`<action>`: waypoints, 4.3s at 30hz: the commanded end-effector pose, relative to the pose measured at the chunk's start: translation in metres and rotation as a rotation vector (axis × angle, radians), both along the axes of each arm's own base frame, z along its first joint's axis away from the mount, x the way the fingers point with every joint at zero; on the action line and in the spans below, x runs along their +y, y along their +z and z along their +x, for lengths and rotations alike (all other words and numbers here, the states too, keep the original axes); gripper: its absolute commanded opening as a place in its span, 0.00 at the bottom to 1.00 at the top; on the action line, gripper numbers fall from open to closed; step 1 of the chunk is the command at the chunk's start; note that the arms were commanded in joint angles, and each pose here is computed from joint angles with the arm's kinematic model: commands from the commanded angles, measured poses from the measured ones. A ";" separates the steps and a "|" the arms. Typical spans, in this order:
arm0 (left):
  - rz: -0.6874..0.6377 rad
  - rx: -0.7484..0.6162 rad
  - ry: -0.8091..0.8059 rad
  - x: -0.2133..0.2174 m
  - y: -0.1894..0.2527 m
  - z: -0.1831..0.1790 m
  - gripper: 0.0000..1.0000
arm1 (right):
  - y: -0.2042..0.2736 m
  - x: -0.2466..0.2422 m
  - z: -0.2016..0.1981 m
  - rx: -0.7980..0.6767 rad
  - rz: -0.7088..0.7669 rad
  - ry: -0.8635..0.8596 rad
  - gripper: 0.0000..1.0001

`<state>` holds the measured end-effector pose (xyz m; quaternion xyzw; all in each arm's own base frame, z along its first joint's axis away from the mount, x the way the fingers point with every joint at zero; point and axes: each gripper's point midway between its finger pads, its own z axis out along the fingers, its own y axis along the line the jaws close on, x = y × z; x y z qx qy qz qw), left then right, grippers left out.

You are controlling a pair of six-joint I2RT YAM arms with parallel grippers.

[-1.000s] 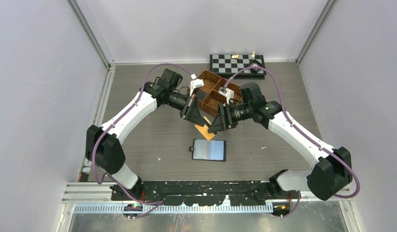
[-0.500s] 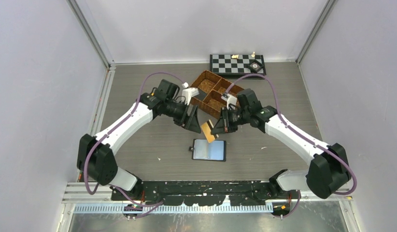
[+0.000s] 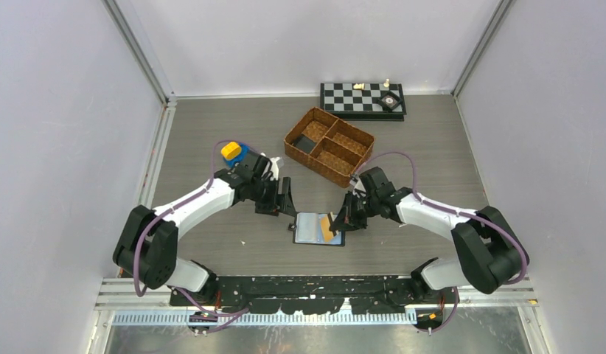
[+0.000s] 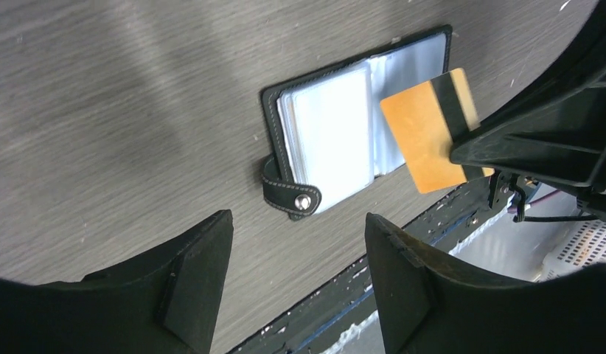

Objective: Put the credit cards into the card holder
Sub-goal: Insert the credit card into the card holder.

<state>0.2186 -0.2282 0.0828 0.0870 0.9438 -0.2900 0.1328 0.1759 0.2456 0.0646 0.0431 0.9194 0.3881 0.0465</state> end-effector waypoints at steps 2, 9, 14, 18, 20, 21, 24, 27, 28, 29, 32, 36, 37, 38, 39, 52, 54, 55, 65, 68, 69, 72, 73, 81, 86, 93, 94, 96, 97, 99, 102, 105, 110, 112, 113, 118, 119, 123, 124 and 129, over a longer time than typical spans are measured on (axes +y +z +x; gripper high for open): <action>-0.057 -0.056 0.027 -0.018 0.004 0.019 0.65 | 0.004 0.012 0.011 -0.031 0.069 -0.015 0.00; -0.011 -0.004 0.011 -0.020 -0.018 0.013 0.61 | -0.001 0.015 0.009 -0.017 0.092 -0.003 0.01; 0.020 0.000 0.002 -0.020 -0.023 0.011 0.59 | -0.007 0.014 0.006 -0.002 0.087 0.002 0.00; 0.040 0.006 -0.005 -0.019 -0.027 0.009 0.58 | -0.014 0.012 0.004 0.015 0.072 0.005 0.01; 0.050 0.012 -0.011 -0.019 -0.029 0.007 0.57 | -0.018 0.011 0.003 0.020 0.062 0.007 0.00; 0.056 0.017 -0.011 -0.018 -0.031 0.007 0.56 | -0.020 0.011 0.002 0.021 0.057 0.008 0.00; 0.066 0.030 -0.021 -0.018 -0.035 0.004 0.53 | -0.024 0.011 0.004 0.015 0.053 0.010 0.00; 0.077 0.040 -0.028 -0.017 -0.039 0.002 0.48 | -0.027 0.010 0.007 0.000 0.044 0.007 0.00; 0.078 0.042 -0.029 -0.017 -0.040 0.001 0.46 | -0.028 0.010 0.008 -0.005 0.040 0.006 0.01; 0.080 0.047 -0.030 -0.017 -0.042 0.001 0.44 | -0.029 0.010 0.009 -0.009 0.037 0.004 0.00; 0.077 0.062 -0.035 -0.018 -0.045 -0.001 0.39 | -0.033 0.013 0.013 -0.020 0.043 0.003 0.00; 0.083 0.075 -0.042 -0.017 -0.049 -0.004 0.34 | -0.039 0.017 0.016 -0.032 0.041 0.002 0.00; 0.086 0.077 -0.041 -0.016 -0.050 -0.004 0.32 | -0.040 0.018 0.017 -0.035 0.042 0.001 0.00; 0.088 0.077 -0.040 -0.016 -0.051 -0.004 0.31 | -0.041 0.018 0.018 -0.038 0.042 -0.001 0.01; 0.091 0.079 -0.040 -0.015 -0.052 -0.005 0.30 | -0.041 0.019 0.019 -0.042 0.043 -0.004 0.00; 0.108 0.103 -0.040 -0.014 -0.060 -0.007 0.11 | -0.055 0.022 0.027 -0.073 0.016 -0.016 0.00; 0.106 0.104 -0.042 -0.014 -0.060 -0.007 0.09 | -0.058 0.024 0.027 -0.071 0.012 -0.010 0.00; 0.106 0.104 -0.041 -0.014 -0.060 -0.007 0.08 | -0.060 0.025 0.026 -0.070 0.009 -0.008 0.00; 0.079 0.113 -0.052 -0.019 -0.059 -0.008 0.01 | -0.068 0.030 0.022 -0.072 -0.016 0.003 0.02; 0.067 0.109 -0.055 -0.021 -0.056 -0.008 0.00 | -0.070 0.033 0.021 -0.075 -0.034 0.017 0.07; 0.065 0.108 -0.056 -0.021 -0.056 -0.008 0.00 | -0.070 0.034 0.020 -0.073 -0.039 0.022 0.08; 0.070 0.108 -0.050 -0.020 -0.057 -0.009 0.00 | -0.071 0.033 0.020 -0.077 -0.062 0.026 0.13; 0.076 0.107 -0.047 -0.018 -0.057 -0.009 0.00 | -0.069 0.031 0.020 -0.085 -0.074 0.025 0.15; 0.098 0.108 -0.024 -0.015 -0.061 -0.008 0.00 | -0.043 0.018 0.021 -0.144 -0.158 0.008 0.29; 0.098 0.107 -0.024 -0.014 -0.061 -0.008 0.00 | -0.033 0.016 0.020 -0.166 -0.184 0.007 0.43; 0.090 0.107 -0.028 -0.015 -0.061 -0.010 0.00 | -0.033 0.030 0.014 -0.150 -0.164 0.045 0.46; 0.089 0.108 -0.028 -0.015 -0.061 -0.010 0.00 | -0.032 0.033 0.014 -0.148 -0.160 0.051 0.46; 0.083 0.112 -0.026 -0.016 -0.061 -0.010 0.00 | -0.031 0.038 0.012 -0.144 -0.152 0.065 0.46; 0.080 0.112 -0.026 -0.016 -0.061 -0.011 0.00 | -0.029 0.042 0.010 -0.144 -0.145 0.075 0.46; 0.075 0.112 -0.026 -0.017 -0.060 -0.011 0.00 | -0.024 0.050 0.009 -0.152 -0.133 0.086 0.46; 0.066 0.109 -0.026 -0.018 -0.058 -0.011 0.00 | -0.021 0.060 0.008 -0.160 -0.122 0.106 0.45; 0.051 0.108 -0.028 -0.019 -0.056 -0.012 0.00 | -0.021 0.071 0.008 -0.164 -0.114 0.134 0.44; 0.029 0.112 -0.025 -0.021 -0.056 -0.014 0.00 | -0.022 0.083 0.007 -0.183 -0.140 0.175 0.42; 0.038 0.103 -0.026 -0.020 -0.055 -0.014 0.00 | -0.020 0.081 0.009 -0.201 -0.162 0.172 0.43; 0.044 0.094 -0.023 -0.018 -0.054 -0.012 0.00 | -0.020 0.079 0.011 -0.211 -0.177 0.160 0.43; 0.084 0.026 -0.006 -0.009 -0.045 -0.005 0.04 | 0.000 0.066 0.021 -0.304 -0.217 0.124 0.52; 0.090 0.010 -0.004 -0.007 -0.043 -0.004 0.11 | 0.005 0.061 0.022 -0.320 -0.231 0.115 0.54; 0.088 -0.064 0.006 -0.003 -0.028 0.002 0.38 | 0.022 0.044 0.033 -0.385 -0.276 0.083 0.63; 0.085 -0.079 0.004 -0.003 -0.025 0.003 0.42 | 0.024 0.039 0.036 -0.391 -0.288 0.073 0.63; 0.096 -0.120 -0.034 -0.004 -0.017 -0.003 0.59 | 0.022 0.011 0.050 -0.383 -0.323 0.010 0.65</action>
